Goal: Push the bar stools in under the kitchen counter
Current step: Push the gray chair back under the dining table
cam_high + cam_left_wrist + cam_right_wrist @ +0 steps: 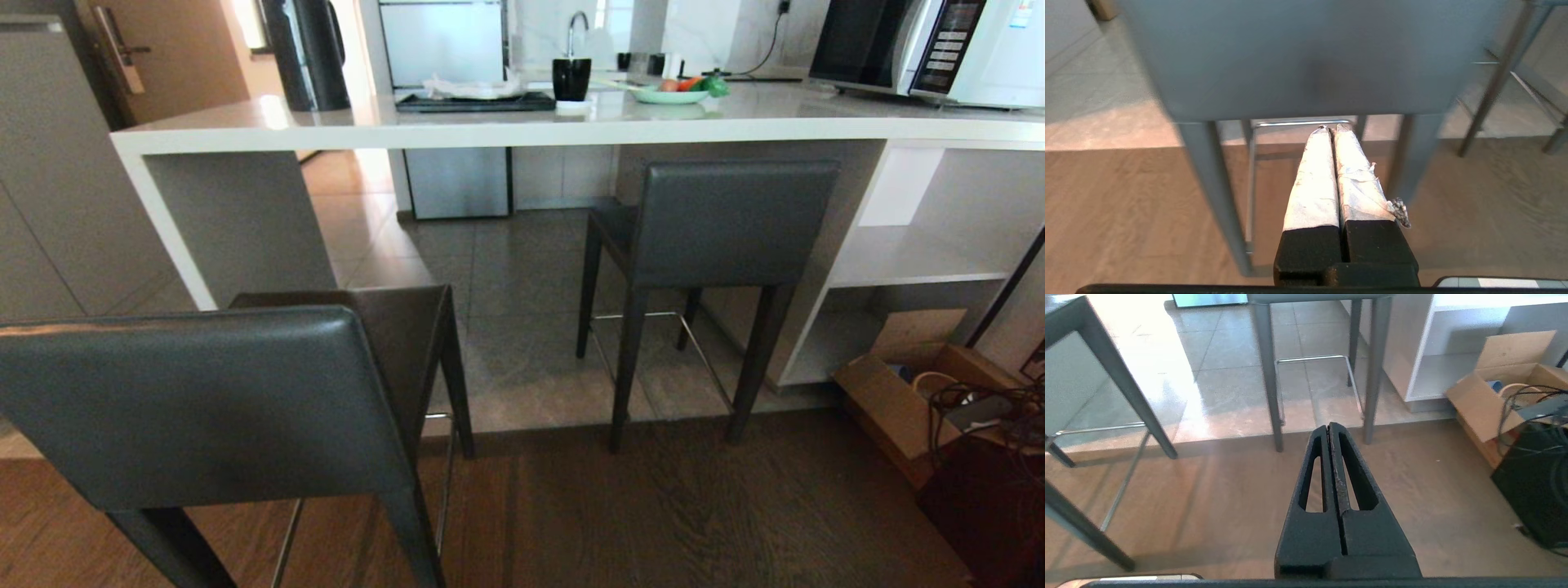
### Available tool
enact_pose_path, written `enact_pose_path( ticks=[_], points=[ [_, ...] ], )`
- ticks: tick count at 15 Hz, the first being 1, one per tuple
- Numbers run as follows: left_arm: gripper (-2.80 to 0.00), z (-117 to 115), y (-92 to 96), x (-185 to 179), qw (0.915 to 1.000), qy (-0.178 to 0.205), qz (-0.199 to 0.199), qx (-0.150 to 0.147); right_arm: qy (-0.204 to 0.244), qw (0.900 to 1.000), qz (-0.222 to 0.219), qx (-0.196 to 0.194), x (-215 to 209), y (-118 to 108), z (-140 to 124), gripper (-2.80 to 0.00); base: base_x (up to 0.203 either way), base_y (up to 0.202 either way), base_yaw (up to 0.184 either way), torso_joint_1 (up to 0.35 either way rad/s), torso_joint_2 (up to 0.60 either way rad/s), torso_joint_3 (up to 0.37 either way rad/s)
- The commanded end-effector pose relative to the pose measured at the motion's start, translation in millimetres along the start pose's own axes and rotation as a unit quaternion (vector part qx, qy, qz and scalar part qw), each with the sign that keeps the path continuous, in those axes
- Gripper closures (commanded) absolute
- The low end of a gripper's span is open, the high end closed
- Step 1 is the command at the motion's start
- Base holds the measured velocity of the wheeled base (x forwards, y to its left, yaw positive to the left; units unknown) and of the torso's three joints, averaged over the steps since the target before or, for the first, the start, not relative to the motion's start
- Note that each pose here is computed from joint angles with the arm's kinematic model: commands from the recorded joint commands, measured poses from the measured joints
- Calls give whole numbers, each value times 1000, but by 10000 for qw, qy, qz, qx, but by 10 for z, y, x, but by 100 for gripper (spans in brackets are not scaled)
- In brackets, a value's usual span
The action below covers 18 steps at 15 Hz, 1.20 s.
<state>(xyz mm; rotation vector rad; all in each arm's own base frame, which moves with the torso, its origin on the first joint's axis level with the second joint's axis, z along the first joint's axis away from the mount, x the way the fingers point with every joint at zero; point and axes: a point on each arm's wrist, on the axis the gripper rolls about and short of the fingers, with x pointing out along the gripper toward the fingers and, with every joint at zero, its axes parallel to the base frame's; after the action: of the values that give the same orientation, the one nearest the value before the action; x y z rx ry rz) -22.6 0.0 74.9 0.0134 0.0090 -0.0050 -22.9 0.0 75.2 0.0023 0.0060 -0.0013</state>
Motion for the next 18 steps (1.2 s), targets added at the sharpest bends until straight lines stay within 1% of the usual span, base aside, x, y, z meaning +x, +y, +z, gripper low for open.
enact_pose_path(
  ticks=[1,18],
  points=[
    [0,0,0,1,10000,8,1,2,4,10000,-1,-4,1,0,-2,0,0,196,1,2,5,7],
    [0,0,0,1,10000,8,1,-12,1,10000,-1,4,0,0,0,0,0,197,-2,2,3,1]
  ],
)
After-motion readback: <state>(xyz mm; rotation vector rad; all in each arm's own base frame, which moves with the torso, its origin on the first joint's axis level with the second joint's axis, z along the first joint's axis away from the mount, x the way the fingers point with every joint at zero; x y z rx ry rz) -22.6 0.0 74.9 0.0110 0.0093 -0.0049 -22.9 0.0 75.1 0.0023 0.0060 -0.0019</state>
